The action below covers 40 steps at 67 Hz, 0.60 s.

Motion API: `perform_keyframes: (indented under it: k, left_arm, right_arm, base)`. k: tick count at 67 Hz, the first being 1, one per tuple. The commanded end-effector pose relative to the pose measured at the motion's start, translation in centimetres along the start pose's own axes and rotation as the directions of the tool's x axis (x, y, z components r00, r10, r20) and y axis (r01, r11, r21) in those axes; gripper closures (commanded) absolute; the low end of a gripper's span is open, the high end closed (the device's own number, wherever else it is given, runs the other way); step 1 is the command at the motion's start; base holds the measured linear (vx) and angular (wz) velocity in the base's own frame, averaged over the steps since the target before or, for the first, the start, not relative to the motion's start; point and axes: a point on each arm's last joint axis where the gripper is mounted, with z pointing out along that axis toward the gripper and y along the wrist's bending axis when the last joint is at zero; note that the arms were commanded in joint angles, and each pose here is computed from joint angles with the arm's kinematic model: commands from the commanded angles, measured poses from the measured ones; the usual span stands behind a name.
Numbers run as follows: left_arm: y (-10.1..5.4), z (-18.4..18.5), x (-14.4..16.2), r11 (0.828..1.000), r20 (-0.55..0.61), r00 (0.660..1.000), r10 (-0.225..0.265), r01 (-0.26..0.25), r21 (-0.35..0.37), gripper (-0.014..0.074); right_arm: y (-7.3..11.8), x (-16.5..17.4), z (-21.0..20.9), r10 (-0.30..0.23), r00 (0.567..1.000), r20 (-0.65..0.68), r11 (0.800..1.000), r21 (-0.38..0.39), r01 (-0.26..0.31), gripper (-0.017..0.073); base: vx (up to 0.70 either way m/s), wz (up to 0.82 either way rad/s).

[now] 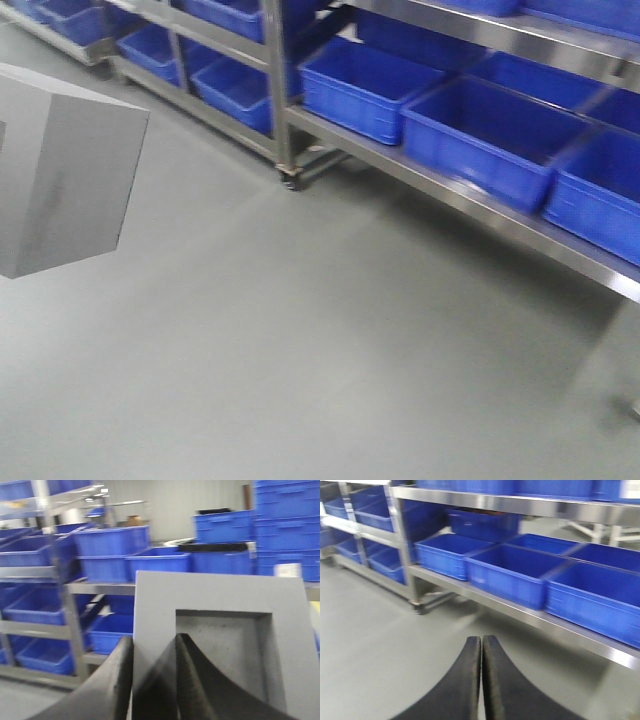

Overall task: Sort gray base to blue bin
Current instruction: 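Drive the base down the aisle between the blue bin shelves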

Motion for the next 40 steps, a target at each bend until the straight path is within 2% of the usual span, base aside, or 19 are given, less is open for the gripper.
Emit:
perform_keyframes:
  k: [1, 16, 40]
  left_arm:
    - [-0.25, -0.19, -1.98, 0.999, 0.135, 0.990, -0.026, 0.022, 0.029, 0.0600]
    - [-0.25, -0.19, -1.98, 0.999, 0.135, 0.990, -0.026, 0.022, 0.029, 0.0600]
    - [-0.25, -0.19, -1.98, 0.999, 0.135, 0.990, -0.026, 0.022, 0.029, 0.0600]
  right_arm:
    - [-0.01, -0.63, 0.01, -0.021, 0.997, 0.070, 1.000, 0.004, 0.021, 0.0564]
    - [-0.01, -0.63, 0.01, -0.021, 0.997, 0.070, 1.000, 0.004, 0.021, 0.0564]
    - [-0.01, -0.63, 0.01, -0.021, 0.997, 0.070, 1.000, 0.004, 0.021, 0.0564]
  base:
    - [0.26, 0.68]
    - [0.27, 0.57]
    - [0.30, 0.42]
